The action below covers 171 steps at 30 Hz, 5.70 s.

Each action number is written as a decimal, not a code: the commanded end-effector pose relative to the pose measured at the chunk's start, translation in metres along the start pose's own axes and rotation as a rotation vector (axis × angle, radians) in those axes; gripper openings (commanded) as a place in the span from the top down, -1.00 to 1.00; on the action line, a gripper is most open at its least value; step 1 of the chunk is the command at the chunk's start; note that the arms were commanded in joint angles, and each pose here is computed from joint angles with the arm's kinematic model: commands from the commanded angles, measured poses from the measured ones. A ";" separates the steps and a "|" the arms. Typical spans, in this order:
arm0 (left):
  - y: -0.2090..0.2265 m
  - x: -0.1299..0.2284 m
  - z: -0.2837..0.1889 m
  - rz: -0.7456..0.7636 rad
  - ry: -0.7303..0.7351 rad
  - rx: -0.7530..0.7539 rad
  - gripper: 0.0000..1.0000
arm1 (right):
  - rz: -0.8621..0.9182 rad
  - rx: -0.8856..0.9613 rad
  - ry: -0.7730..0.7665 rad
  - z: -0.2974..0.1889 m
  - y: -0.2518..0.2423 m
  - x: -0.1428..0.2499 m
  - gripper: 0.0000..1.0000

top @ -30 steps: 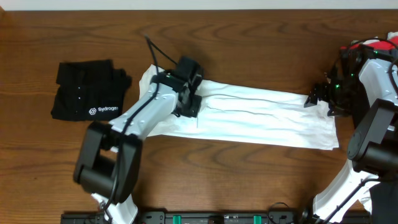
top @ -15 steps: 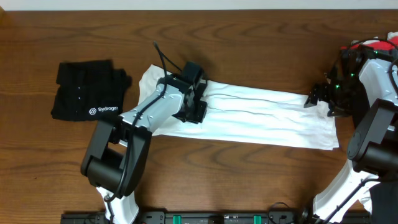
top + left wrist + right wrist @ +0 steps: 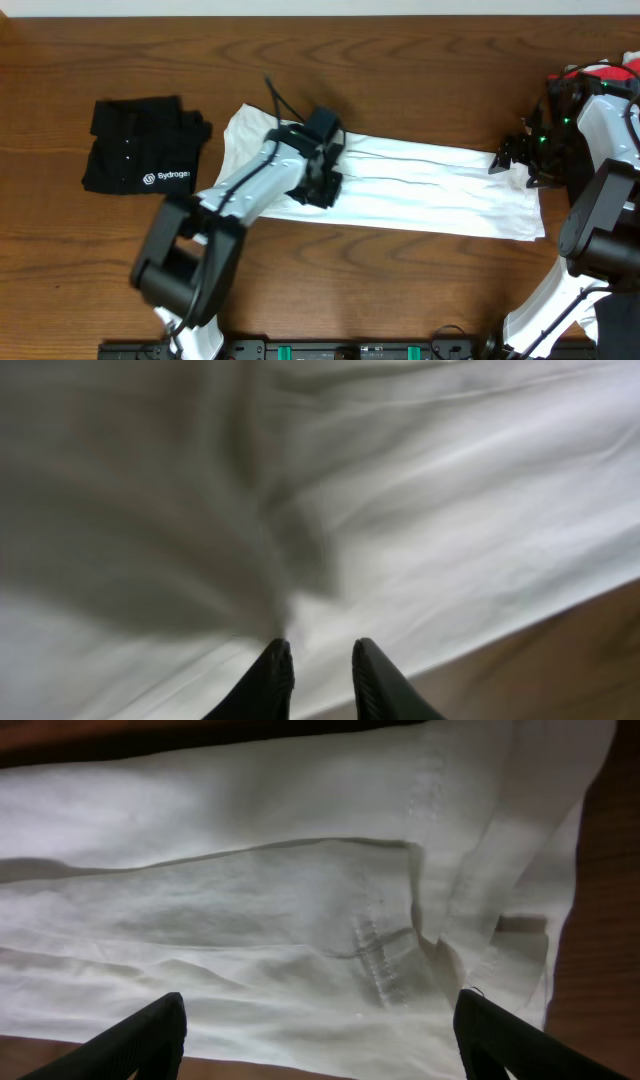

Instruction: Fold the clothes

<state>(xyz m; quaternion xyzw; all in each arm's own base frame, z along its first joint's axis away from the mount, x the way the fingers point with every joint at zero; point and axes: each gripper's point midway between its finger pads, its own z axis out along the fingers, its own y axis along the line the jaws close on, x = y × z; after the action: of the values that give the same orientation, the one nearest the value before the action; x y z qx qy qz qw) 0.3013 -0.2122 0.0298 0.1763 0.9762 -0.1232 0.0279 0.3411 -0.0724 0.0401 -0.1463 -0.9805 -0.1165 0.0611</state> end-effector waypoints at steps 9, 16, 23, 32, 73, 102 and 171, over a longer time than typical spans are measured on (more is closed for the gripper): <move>0.118 -0.036 -0.083 -0.189 -0.241 -0.225 0.31 | 0.013 -0.009 0.006 0.001 0.001 0.002 -0.68; 0.182 -0.036 -0.057 -0.333 -0.225 -0.244 0.23 | 0.012 -0.009 0.003 0.001 0.001 0.001 -0.69; 0.204 -0.044 -0.040 -0.373 -0.246 -0.219 0.18 | 0.012 -0.009 0.003 0.001 0.001 0.001 -0.69; 0.199 -0.052 -0.014 -0.366 -0.241 -0.136 0.28 | 0.012 -0.009 0.003 0.001 0.000 0.001 -0.69; 0.213 -0.043 -0.007 -0.384 -0.207 -0.208 0.88 | 0.211 -0.113 -0.185 0.018 -0.035 -0.035 0.34; 0.213 -0.043 -0.007 -0.384 -0.207 -0.208 0.88 | 0.190 -0.264 -0.426 0.001 -0.043 -0.085 0.97; 0.211 -0.037 -0.005 -0.388 -0.180 -0.202 0.88 | 0.268 -0.017 -0.056 -0.010 -0.040 0.033 0.60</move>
<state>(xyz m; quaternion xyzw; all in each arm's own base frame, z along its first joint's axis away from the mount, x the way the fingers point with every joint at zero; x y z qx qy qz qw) 0.4189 -0.0389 -0.0009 -0.0260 0.9897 -0.0580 0.1279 0.2990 -0.0987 0.0451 -0.2781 -0.9514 -0.1212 0.0539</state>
